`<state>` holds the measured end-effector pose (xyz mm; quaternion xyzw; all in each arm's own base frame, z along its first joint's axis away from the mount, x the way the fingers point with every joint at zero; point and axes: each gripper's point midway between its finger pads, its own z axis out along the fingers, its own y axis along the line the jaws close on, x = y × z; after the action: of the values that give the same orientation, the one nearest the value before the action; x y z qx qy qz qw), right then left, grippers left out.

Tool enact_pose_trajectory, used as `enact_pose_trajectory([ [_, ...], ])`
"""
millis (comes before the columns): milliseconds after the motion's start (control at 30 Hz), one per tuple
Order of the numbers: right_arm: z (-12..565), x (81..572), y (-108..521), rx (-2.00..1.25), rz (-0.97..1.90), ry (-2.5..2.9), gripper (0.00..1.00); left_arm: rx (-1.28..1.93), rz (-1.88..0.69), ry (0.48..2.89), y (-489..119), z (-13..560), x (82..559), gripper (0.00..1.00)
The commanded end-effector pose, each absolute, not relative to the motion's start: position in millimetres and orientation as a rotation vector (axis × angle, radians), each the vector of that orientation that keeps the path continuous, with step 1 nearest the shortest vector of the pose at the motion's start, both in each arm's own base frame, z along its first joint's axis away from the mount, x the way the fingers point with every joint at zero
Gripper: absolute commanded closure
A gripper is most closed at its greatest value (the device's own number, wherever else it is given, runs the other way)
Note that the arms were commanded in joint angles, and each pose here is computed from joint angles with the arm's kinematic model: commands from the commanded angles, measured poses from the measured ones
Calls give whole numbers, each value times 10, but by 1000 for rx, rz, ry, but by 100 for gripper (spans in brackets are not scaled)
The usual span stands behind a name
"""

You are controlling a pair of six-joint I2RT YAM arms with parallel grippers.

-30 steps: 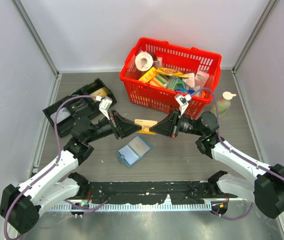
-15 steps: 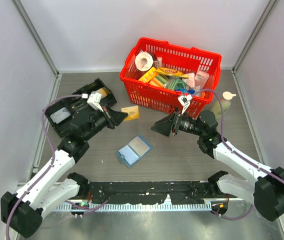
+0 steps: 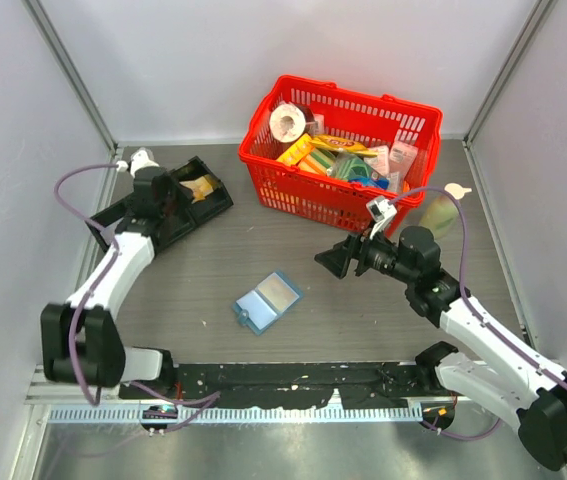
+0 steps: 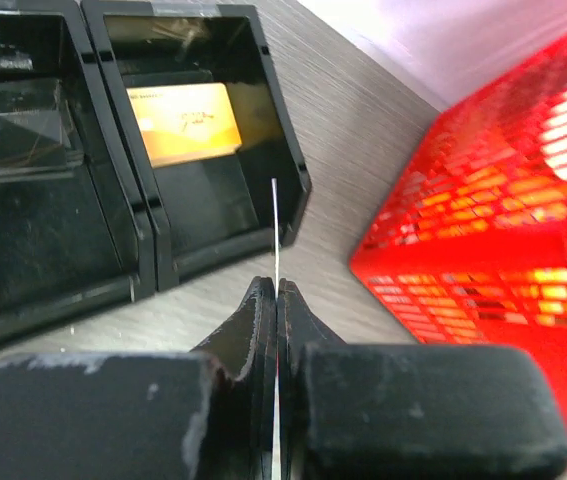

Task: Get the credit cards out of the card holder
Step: Place the credit card in the storage box.

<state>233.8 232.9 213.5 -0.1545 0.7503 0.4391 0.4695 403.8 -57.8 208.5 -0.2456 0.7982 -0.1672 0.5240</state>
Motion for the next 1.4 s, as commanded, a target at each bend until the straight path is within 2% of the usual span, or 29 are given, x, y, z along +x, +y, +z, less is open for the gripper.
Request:
enact_pose_trajectory([
  [0,2269,2429,2219,-379,973,1776,20,-680,-383,1861,-397,2121,4544,98],
  [300,2263,2388,2234,-404,985,1772,20,-772,-310,1899,-194,1687,5385,94],
  [567,2223,2394,2257,-416,990,1795,20,-807,-352,1932,-272,1416,5675,91],
  [700,2229,2386,2270,-427,997,1803,20,-810,-311,1980,-226,1307,5678,79],
  [833,2238,2405,2245,-418,975,1814,20,-779,-258,2042,-200,1282,5638,60],
  [1000,2272,2381,2248,-425,980,1820,20,-723,-192,2039,-118,1547,5553,36],
  [1133,2244,2373,2245,-427,977,1849,20,-684,-199,2032,-157,1852,5456,27],
  [1367,2031,2341,2301,-442,993,1971,20,-546,-268,2071,-723,2311,4827,27],
])
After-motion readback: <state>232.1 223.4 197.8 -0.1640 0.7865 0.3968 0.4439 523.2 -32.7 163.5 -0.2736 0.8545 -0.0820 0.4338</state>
